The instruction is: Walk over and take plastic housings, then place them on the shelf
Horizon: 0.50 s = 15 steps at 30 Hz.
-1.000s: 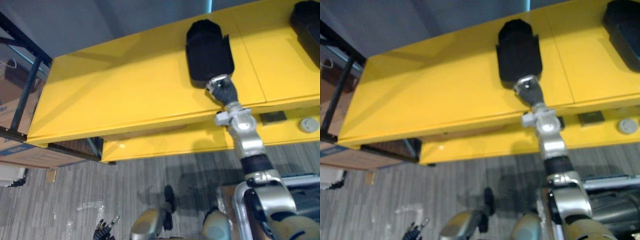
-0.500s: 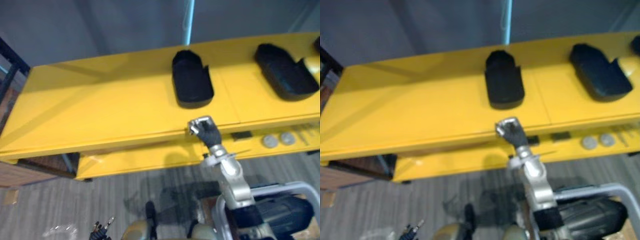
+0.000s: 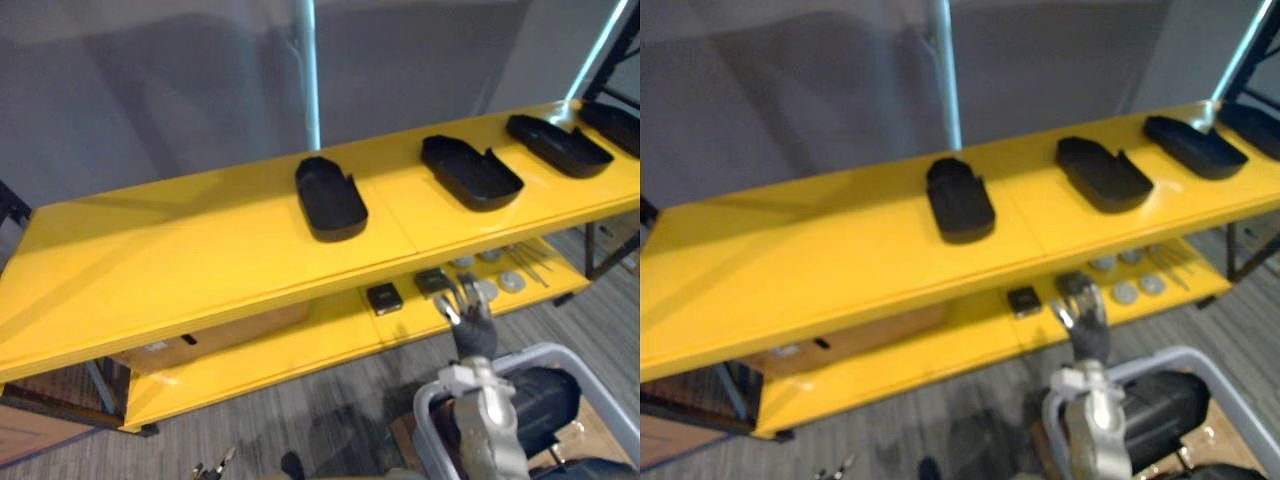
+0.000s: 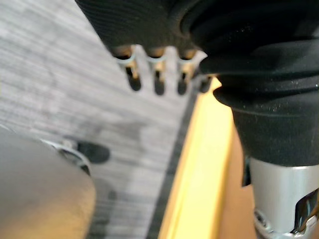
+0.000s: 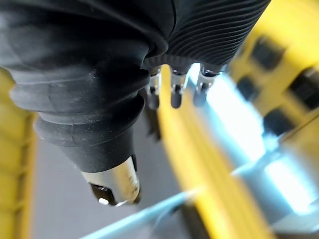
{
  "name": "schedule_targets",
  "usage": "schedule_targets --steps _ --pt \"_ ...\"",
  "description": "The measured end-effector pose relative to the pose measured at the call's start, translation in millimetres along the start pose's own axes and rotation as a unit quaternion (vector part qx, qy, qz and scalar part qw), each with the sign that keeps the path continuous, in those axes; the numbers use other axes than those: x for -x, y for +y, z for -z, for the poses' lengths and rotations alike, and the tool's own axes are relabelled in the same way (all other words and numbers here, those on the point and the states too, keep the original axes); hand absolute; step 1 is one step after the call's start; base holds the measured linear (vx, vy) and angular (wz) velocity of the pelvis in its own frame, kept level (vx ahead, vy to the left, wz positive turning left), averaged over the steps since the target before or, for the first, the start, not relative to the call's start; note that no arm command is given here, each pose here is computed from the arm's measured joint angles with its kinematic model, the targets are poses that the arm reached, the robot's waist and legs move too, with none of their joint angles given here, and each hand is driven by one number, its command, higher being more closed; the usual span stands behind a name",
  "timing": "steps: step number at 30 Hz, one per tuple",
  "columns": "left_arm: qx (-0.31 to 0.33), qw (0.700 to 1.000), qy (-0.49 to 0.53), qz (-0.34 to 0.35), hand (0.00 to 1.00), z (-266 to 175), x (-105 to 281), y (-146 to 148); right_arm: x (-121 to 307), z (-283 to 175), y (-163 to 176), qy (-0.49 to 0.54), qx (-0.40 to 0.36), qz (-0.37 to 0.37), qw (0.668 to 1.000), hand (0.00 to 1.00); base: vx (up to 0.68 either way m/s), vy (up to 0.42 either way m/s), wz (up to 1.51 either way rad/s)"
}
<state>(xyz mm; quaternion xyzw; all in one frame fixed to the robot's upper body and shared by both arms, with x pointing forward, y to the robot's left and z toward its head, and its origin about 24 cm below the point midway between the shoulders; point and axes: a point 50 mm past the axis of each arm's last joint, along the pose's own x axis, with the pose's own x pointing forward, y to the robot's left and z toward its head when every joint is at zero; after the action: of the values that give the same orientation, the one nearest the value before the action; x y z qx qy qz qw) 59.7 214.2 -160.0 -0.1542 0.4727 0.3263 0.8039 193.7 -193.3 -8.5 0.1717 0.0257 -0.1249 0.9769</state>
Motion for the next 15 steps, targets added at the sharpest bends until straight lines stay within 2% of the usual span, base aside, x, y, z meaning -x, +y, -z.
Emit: schedule_targets --steps 3,4,6,8,12,15 --pt "-0.012 1.0 0.009 0.005 0.0 -3.4 -2.3 -3.0 1.2 4.2 -7.2 0.003 -0.002 0.051 0.999 0.0 0.11 0.041 -0.22" --pt "-0.026 0.999 0.018 0.007 0.0 -3.9 -3.2 -3.7 0.3 0.9 -17.1 -0.005 -0.002 0.104 0.995 0.0 0.15 0.032 -0.35" --pt "-0.052 0.998 0.024 0.008 0.0 -4.6 -4.2 -2.1 0.2 -2.1 -24.8 -0.012 -0.004 0.14 0.99 0.0 0.12 0.029 -0.42" --pt "-0.115 0.992 0.05 0.018 0.0 -0.6 -5.6 3.6 3.6 -5.5 -42.5 -0.019 -0.002 0.199 0.98 0.0 0.11 0.038 -0.88" --pt "-0.197 0.974 0.097 0.051 0.0 10.2 -4.6 15.6 28.3 1.3 -72.9 0.001 0.012 0.243 0.97 0.0 0.03 -0.006 -0.8" --pt "-0.245 0.959 0.111 0.084 0.0 10.2 -4.7 15.5 47.4 4.2 -88.7 0.007 0.01 0.248 0.969 0.0 -0.07 -0.05 -0.52"
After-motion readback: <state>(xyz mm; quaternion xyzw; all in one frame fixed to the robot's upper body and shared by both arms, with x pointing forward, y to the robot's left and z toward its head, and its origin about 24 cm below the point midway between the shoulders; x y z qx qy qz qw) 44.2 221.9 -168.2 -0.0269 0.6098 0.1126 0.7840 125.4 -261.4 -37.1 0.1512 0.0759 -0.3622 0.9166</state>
